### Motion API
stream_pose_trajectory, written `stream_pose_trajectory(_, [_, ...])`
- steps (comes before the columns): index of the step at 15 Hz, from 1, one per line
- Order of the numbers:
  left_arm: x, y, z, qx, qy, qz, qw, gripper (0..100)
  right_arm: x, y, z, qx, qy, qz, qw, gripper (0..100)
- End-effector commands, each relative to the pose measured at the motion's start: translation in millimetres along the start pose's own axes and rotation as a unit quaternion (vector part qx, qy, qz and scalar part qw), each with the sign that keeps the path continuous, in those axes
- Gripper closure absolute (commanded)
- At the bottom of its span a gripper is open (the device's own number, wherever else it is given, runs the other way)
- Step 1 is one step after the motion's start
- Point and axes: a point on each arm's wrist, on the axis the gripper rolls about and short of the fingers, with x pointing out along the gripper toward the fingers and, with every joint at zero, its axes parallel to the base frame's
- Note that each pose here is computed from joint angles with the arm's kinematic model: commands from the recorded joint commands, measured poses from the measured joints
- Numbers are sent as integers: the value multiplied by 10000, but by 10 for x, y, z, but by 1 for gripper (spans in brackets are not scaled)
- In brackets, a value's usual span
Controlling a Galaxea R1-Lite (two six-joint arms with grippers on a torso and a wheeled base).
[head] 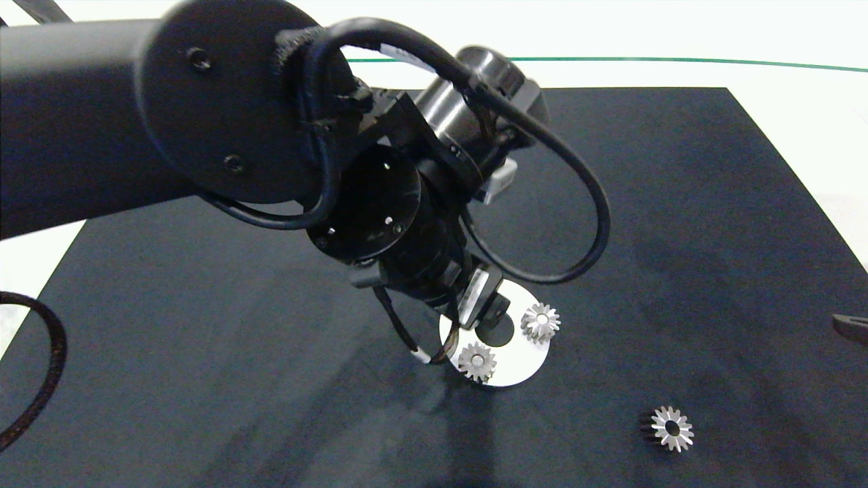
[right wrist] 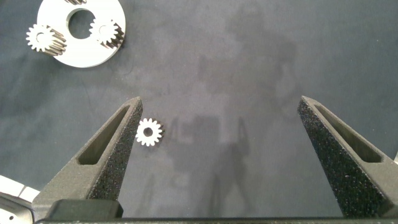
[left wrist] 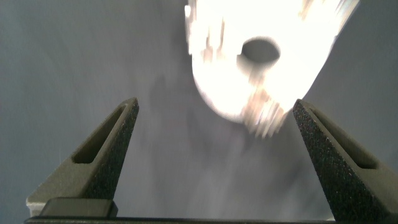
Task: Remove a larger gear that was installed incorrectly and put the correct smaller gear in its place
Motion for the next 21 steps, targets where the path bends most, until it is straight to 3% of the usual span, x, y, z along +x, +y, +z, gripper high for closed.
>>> stream_pose_trajectory(1, [-32,4,26,-273,-557,-47,9981,0,-51,12,-11,-20,-58,-5,10000,0])
stream_pose_trajectory(3, [113,-60,20,-347,-756,-77,9965,0,-55,13,-11,-21,-65,-8,10000,0])
stream_pose_trajectory(7, [445,-54,-6,-361,-481,73,9982,0,-37,13,-22,-16,-28,3,10000,0])
stream_pose_trajectory(12, [598,-91,74,-339,-545,79,9979,0,-33,13,-22,-23,-21,5,10000,0])
stream_pose_trajectory(21, [873,-187,77,-189,-378,91,9991,0,-21,12,-24,-20,1,11,10000,0])
